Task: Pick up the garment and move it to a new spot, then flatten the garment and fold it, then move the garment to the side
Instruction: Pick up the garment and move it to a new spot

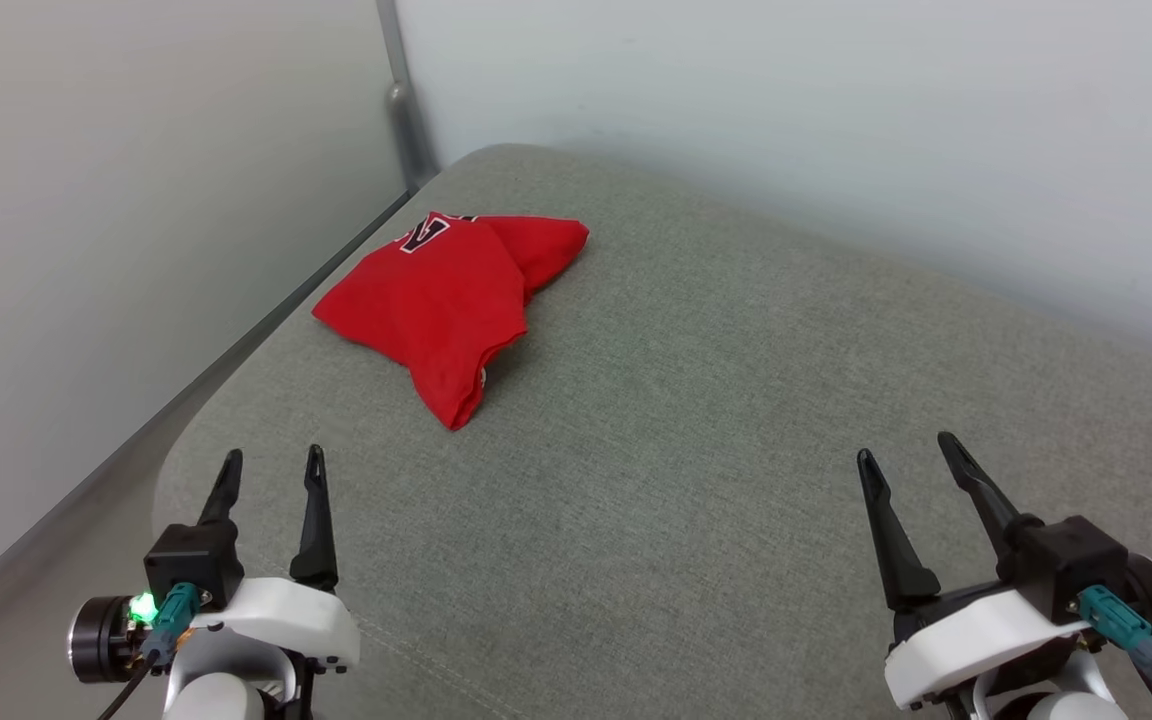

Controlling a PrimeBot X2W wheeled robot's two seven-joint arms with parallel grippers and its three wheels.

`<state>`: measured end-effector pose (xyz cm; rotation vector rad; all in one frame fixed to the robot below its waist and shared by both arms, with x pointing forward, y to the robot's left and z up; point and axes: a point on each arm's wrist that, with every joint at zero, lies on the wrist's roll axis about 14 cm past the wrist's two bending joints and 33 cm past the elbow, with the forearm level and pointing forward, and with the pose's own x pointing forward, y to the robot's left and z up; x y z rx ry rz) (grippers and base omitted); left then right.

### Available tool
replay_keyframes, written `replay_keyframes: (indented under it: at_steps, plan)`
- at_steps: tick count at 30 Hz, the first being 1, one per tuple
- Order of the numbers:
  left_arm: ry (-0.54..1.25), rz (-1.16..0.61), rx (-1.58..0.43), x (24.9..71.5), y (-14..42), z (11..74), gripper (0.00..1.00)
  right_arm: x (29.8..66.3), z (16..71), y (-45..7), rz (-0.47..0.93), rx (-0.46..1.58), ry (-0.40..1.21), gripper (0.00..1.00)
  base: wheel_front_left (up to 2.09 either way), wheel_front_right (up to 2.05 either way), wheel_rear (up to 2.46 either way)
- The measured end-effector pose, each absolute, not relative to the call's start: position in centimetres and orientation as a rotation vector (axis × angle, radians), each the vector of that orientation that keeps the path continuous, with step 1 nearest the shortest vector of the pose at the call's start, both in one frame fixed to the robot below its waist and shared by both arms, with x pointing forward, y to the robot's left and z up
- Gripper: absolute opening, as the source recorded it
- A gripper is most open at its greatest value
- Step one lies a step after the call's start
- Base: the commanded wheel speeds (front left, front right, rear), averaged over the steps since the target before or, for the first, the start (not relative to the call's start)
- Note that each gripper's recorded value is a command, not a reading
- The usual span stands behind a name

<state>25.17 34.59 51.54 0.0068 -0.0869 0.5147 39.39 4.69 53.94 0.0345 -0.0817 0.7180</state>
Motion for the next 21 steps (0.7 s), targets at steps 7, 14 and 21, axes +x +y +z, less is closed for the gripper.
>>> replay_keyframes:
  at_steps: [7, 14, 21]
  plan:
    - [-0.096, 0.526, -0.003, 25.5, 34.8, 51.9, 1.00, 39.8, 53.7, 5.4, 0.733, 0.039, -0.076, 1.00, 0.00, 0.00, 0.00]
    - [-0.142, 0.469, 0.009, 28.5, 35.5, 55.2, 1.00, 40.3, 53.4, 5.4, 0.730, 0.037, -0.066, 1.00, 0.00, 0.00, 0.00]
    - [-0.197, 0.381, 0.049, 35.7, 36.7, 61.3, 1.00, 42.6, 52.7, 3.9, 0.675, 0.046, -0.057, 1.00, 0.00, 0.00, 0.00]
